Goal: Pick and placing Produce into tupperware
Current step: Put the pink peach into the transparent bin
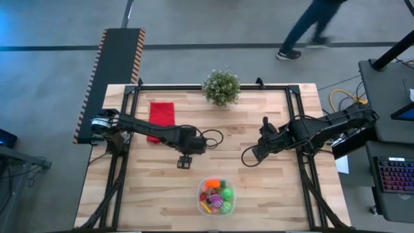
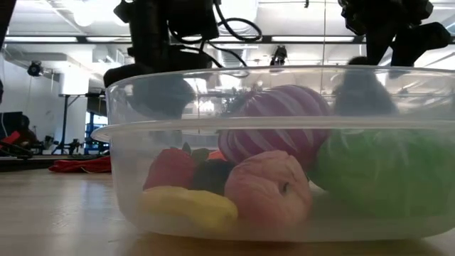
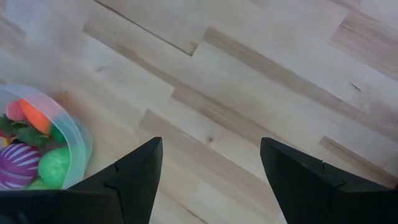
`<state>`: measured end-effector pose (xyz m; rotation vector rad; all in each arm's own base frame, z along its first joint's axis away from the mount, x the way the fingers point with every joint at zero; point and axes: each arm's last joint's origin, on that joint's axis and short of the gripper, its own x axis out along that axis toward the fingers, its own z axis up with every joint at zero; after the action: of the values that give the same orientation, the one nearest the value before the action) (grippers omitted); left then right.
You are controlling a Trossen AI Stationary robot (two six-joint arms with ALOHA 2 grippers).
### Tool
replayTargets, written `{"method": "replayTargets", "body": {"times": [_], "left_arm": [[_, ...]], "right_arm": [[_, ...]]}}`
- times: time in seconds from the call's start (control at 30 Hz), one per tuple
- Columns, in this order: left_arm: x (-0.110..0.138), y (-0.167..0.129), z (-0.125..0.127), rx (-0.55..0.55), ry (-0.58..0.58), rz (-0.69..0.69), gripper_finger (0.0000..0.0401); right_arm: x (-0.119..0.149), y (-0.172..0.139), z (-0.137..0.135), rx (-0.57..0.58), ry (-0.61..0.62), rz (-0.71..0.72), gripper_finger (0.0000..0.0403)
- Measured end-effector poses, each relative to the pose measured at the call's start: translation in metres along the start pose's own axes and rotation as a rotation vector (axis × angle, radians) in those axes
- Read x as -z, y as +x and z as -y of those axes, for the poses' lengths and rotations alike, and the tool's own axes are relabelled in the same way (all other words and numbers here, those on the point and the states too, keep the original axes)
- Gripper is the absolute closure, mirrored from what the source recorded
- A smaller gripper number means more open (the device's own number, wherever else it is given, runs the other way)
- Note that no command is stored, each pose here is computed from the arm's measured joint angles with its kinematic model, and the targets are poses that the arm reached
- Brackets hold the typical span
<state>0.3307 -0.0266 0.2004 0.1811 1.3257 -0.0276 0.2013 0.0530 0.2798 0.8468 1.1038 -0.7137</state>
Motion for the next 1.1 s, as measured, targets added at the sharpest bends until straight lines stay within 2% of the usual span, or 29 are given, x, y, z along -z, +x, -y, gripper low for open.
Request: {"method": "replayTargets", "body": {"times": [0.17,0.43,0.77,1.1], "left_arm": [[0.002,0.004,-0.008,0.016,0.026,-0.010,0.0145],[0.014,0.021,-0.022,0.060,-0.024,-0.009,0.0145],[0.008,0.026,-0.024,0.072,-0.032,0.058,0.0145],[0.020,0.042,-0.021,0.084,-0.038,-0.011,0.0145]], "right_arm": [[0.000,0.000,0.000,0.002,0.012,0.002,0.0140],[0.000,0.001,0.000,0.005,0.023,0.001,0.0140],[0.000,0.001,0.001,0.005,0.023,0.001,0.0140],[0.000,0.001,0.001,0.006,0.022,0.001,0.0140]]}}
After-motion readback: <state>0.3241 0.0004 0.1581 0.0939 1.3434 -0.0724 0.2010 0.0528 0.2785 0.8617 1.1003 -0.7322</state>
